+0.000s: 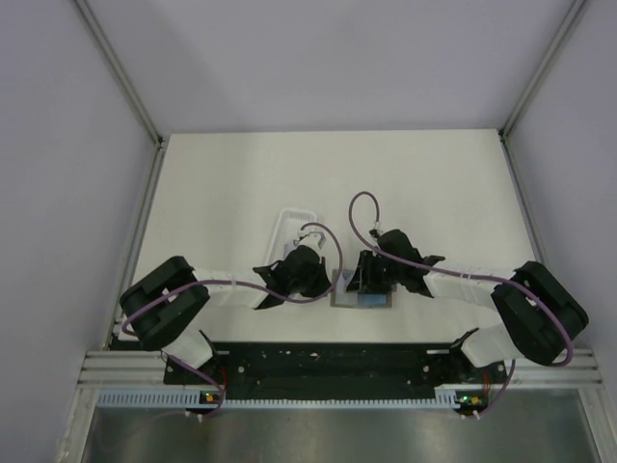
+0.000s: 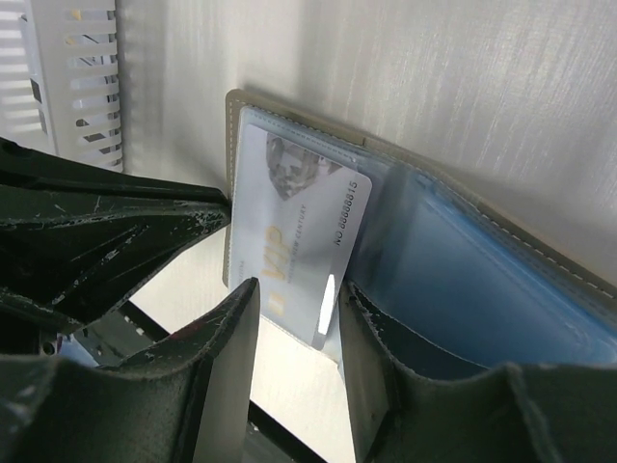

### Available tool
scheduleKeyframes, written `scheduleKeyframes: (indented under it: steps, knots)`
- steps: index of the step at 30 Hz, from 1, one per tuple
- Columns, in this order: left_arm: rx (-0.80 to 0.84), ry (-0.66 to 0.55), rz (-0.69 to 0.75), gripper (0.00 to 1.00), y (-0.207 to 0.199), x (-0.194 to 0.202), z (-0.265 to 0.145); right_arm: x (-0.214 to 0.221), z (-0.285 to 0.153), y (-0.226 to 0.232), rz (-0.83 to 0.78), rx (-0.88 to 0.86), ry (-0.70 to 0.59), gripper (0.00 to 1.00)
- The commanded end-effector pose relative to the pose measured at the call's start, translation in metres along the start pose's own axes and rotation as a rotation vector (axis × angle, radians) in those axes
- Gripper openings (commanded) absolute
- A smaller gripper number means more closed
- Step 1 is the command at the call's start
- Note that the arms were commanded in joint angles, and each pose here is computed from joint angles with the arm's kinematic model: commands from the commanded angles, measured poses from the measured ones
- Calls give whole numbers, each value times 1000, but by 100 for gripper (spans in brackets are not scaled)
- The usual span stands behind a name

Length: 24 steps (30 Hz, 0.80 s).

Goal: Put the credit cards into the card holder
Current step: Insert the credit card into the card holder.

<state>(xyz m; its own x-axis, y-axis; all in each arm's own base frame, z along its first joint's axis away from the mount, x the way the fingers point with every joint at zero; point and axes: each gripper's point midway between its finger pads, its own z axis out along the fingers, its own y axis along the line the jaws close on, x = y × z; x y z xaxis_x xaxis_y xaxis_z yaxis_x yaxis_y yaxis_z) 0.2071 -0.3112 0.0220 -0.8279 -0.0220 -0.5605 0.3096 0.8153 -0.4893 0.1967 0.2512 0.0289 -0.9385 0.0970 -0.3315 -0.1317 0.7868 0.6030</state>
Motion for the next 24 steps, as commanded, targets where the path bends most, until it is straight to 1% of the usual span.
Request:
scheduleKeyframes:
  steps: [1,8,10,12,13,15,20,24]
  knots:
    - [-37,53,1,0,13,18,-2,-14,3,25,-58,-51,-36,39]
    - [-37,53,4,0,13,19,-3,-15,1,32,-77,-76,-37,39]
    - [-34,50,4,0,12,17,-3,-16,-1,26,-86,-39,-43,39]
    - [-36,46,7,0,11,15,-4,-20,-6,12,-94,47,-62,40]
    - [-36,37,14,0,9,11,-6,-24,-15,2,-110,116,-96,41]
    - [-36,29,19,0,7,6,-8,-35,-25,-2,-125,155,-152,43]
    - [-19,1,41,0,-4,-9,-13,-48,-43,7,-164,139,-228,44]
    - [11,-23,54,0,-19,-24,-20,-52,-52,13,-182,120,-259,45]
